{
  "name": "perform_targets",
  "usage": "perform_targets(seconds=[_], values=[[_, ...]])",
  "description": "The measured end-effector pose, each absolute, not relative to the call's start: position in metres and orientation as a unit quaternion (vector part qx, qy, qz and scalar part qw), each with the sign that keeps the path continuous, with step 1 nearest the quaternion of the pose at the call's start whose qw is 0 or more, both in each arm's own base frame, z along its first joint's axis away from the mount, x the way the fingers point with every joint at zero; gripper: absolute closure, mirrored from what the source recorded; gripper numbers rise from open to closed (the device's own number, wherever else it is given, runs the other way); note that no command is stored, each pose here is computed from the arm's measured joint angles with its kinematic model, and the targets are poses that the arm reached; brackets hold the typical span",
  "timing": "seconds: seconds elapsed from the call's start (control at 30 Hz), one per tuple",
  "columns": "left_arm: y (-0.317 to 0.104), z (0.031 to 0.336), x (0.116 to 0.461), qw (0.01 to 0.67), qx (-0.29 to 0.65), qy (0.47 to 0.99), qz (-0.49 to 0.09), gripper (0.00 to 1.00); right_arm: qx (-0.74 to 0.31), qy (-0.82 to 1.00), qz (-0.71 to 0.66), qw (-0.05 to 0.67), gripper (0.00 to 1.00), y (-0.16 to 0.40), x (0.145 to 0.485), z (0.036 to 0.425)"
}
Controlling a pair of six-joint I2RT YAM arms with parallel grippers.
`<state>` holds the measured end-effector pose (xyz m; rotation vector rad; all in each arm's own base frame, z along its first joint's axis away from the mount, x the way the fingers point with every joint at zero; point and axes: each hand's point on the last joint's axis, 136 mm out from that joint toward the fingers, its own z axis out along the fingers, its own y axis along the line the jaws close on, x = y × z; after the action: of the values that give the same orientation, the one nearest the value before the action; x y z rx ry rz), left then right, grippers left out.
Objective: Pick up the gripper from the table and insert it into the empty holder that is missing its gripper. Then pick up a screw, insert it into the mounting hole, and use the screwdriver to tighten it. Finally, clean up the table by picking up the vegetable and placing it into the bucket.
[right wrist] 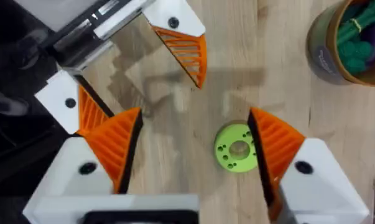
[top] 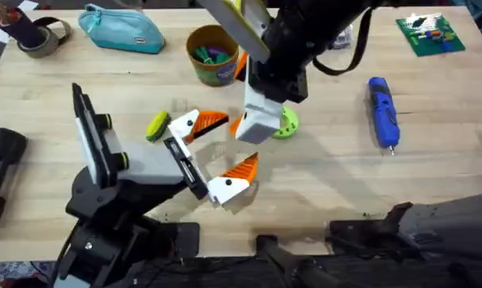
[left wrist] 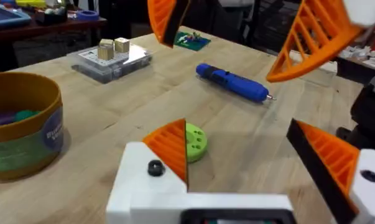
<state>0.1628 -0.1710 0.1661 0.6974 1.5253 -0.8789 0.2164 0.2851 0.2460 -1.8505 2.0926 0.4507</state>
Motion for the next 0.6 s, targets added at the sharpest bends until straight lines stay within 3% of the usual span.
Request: perform_targets(seconds=[0.17,0.6], values=[[-0.172,0.182,0.162,0.610,0.309,0.625,-0.375,0.015,-0.647,0.730,0.157,0.156,0.004,0.285,0.216,0.246],[-0.172,0.175,0.161,0.599,0.308,0.636,-0.377,0.015,-0.648,0.728,0.157,0.156,0.004,0.285,0.216,0.246]])
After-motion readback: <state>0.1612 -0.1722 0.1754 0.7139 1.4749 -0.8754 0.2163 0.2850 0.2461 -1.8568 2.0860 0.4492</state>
